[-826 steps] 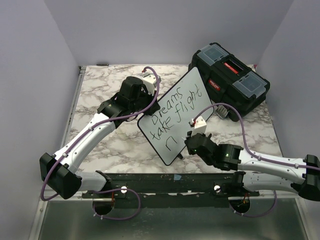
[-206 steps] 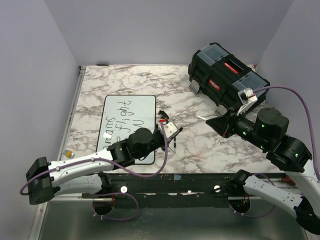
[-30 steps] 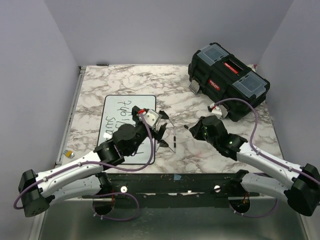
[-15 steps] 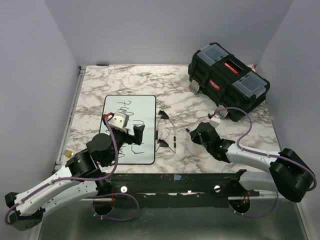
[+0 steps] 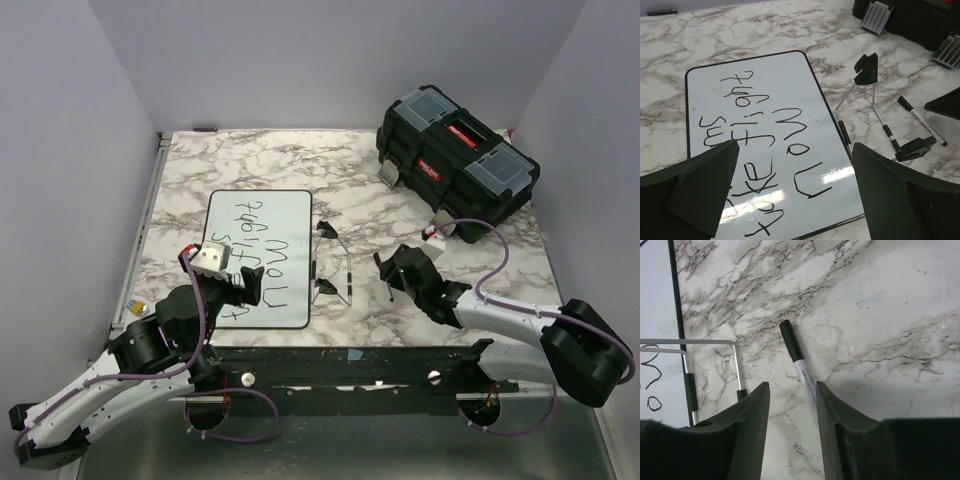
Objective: Write a sentence on the whiteboard
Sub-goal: Place the whiteboard marker at the center of the board, then reset both arms
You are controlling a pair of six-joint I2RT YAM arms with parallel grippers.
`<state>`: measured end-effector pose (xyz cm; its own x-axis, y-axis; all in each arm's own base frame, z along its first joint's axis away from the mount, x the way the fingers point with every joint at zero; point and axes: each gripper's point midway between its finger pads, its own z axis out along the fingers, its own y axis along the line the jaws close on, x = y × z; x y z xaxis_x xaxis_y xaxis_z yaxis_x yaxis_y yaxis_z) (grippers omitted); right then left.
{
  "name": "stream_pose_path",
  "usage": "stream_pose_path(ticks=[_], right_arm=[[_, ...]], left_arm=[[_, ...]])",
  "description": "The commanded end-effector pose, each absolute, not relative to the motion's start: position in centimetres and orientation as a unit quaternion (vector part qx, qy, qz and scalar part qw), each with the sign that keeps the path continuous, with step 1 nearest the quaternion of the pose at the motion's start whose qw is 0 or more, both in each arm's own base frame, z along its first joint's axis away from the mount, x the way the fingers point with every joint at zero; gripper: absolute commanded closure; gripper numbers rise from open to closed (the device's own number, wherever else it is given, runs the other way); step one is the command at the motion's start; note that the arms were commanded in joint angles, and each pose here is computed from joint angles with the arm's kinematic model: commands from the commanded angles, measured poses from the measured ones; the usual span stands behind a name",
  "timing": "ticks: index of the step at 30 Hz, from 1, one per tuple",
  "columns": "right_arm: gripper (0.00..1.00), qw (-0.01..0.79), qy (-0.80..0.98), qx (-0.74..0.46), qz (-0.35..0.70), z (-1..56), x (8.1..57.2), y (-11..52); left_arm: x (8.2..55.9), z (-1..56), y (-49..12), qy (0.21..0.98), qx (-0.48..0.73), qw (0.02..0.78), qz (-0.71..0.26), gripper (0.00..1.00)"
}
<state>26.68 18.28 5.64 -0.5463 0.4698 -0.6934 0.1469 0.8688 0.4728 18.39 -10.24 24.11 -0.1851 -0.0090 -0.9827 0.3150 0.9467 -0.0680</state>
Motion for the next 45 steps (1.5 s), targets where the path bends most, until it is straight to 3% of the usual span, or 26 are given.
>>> stream_pose_path(ticks=[1,9,17,22,26,45], right_arm=[[0.52,0.449,0.857,0.198,0.159,5.8,26.5,16.9],[0.26,0.472,0.850,0.185,0.144,8.3,26.6,15.9],[0.23,0.519,0.833,0.117,0.155,14.5,26.9,16.1],[0.20,0.550,0.798,0.083,0.231,19.8,25.9,17.2],[0.01,0.558,0.778,0.091,0.274,22.5,24.7,17.1],[0.00,0.562,0.743,0.110,0.347,24.3,19.8,14.1]], left_arm=[[18.4,23.6,-9.2,0.758,0.089,0.636,-0.114,0.01],[18.3,23.6,-9.4,0.759,0.096,0.633,-0.115,0.01],[18.3,23.6,-9.6,0.758,0.104,0.633,-0.117,0.02],[18.4,23.6,-9.7,0.755,0.109,0.635,-0.117,0.01],[18.3,23.7,-9.8,0.755,0.109,0.636,-0.119,0.02],[18.5,23.6,-9.9,0.757,0.113,0.633,-0.113,0.01]])
